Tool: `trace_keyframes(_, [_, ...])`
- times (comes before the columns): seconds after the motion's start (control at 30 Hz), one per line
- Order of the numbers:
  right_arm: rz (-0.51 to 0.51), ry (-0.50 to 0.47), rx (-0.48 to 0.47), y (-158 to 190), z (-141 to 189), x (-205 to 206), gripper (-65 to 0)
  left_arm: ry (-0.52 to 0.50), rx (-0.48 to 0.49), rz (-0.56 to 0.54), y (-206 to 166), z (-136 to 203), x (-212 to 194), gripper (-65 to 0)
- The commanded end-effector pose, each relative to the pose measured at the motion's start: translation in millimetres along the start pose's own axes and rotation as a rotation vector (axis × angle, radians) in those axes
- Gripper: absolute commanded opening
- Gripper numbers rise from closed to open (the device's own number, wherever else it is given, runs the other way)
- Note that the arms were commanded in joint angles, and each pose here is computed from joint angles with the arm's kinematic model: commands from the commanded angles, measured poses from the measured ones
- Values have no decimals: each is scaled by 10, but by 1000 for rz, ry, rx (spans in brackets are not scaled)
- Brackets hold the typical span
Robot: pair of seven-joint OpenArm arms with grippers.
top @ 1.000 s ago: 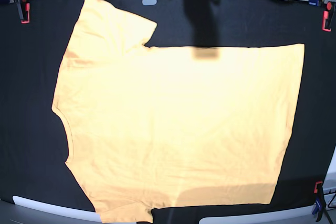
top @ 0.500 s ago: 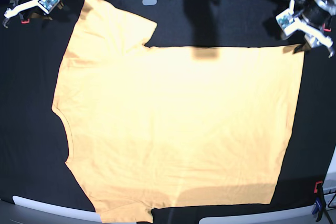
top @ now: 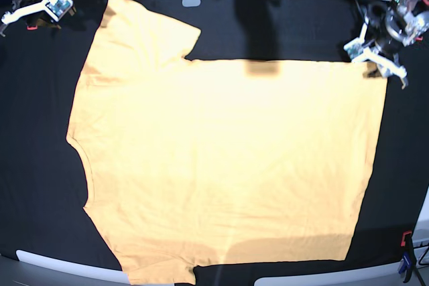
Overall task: Layout the t-shirt on the table in an organized manner, then fold the t-shirt properly
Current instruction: 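Move both grippers down toward the shirt's shoulder corners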
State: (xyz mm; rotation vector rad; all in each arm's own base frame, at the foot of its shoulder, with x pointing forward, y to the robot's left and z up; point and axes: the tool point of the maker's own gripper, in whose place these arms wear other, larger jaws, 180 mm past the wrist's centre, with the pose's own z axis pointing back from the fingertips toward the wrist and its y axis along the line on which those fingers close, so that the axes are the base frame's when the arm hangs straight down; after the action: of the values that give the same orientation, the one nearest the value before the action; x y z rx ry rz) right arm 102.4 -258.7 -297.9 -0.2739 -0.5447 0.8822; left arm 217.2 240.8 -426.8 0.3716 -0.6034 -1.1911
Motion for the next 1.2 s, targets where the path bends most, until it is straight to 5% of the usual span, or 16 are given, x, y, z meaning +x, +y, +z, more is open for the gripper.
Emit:
trace_keyframes(0.0, [7,-27,-23,-63,21,78,-444,17,7,-19,53,-7,-62,-381])
trace_keyframes(0.37, [6,-48,-56,-164,-7,150,-444,26,28,-45,258,-114,-166,-402])
trace_keyframes(0.6, [7,-50,-56,-164,-7,152,-444,-16,27,-59,264,-105,-106,-650])
trace_keyframes(0.83, [113,-86,-109,-259,2,228,-366,-18,29,-62,271,-104,-104,-650])
trace_keyframes(1.17, [274,-135,-124,-223,-256,416,-364,-6,42,-107,291,-104,-122,-650])
